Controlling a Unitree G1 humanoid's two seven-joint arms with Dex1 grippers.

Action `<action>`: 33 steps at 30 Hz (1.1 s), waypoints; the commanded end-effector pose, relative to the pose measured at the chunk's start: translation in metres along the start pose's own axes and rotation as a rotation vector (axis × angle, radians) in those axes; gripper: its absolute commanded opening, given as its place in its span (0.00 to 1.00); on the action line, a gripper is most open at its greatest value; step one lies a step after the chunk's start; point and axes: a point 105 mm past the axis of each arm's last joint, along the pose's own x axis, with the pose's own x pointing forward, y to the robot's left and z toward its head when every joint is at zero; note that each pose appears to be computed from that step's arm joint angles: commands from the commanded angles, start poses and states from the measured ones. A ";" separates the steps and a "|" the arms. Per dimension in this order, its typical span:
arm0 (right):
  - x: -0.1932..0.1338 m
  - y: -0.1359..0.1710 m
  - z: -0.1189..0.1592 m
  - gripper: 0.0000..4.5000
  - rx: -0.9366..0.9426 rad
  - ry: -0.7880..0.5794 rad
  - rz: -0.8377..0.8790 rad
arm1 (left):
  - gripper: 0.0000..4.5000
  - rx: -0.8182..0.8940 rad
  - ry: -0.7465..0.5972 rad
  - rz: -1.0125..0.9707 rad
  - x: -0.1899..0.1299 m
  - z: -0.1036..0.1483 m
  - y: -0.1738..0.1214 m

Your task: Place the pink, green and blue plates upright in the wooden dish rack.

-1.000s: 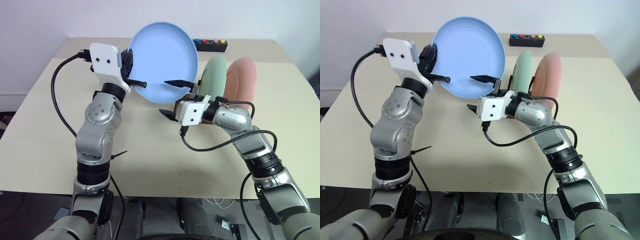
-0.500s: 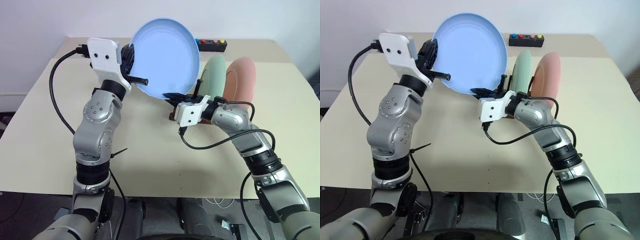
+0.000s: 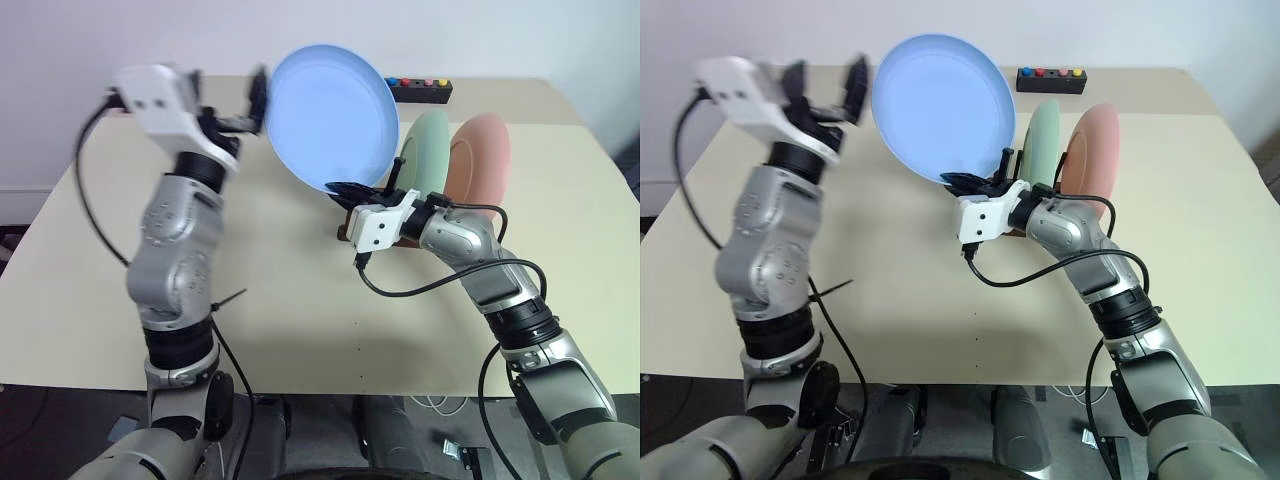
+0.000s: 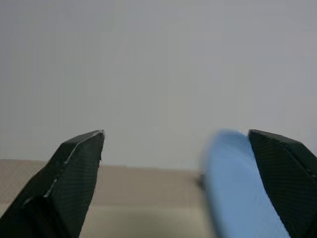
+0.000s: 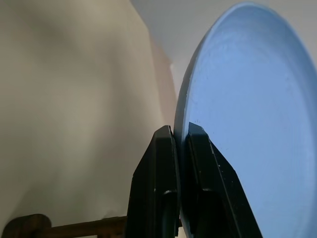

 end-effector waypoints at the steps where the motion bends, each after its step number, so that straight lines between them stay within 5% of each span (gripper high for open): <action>1: 0.000 -0.027 0.015 0.00 0.008 -0.071 -0.112 | 0.99 0.084 -0.072 0.045 -0.003 0.023 0.027; 4: -0.001 -0.041 0.023 0.00 0.104 -0.117 -0.181 | 0.99 0.146 -0.041 0.046 -0.010 0.019 0.045; 10: -0.010 -0.072 0.053 0.00 0.558 -0.320 -0.292 | 0.99 0.259 0.310 -0.204 -0.066 -0.048 0.052; 27: -0.014 -0.072 0.059 0.00 0.706 -0.351 -0.269 | 0.99 0.301 0.403 -0.351 -0.087 -0.068 0.035; 29: -0.022 -0.069 0.049 0.00 1.051 -0.371 -0.354 | 0.99 0.240 0.537 -0.578 -0.120 -0.106 -0.008; 33: -0.034 -0.064 0.034 0.00 1.371 -0.367 -0.428 | 0.99 0.197 0.585 -0.739 -0.138 -0.126 -0.043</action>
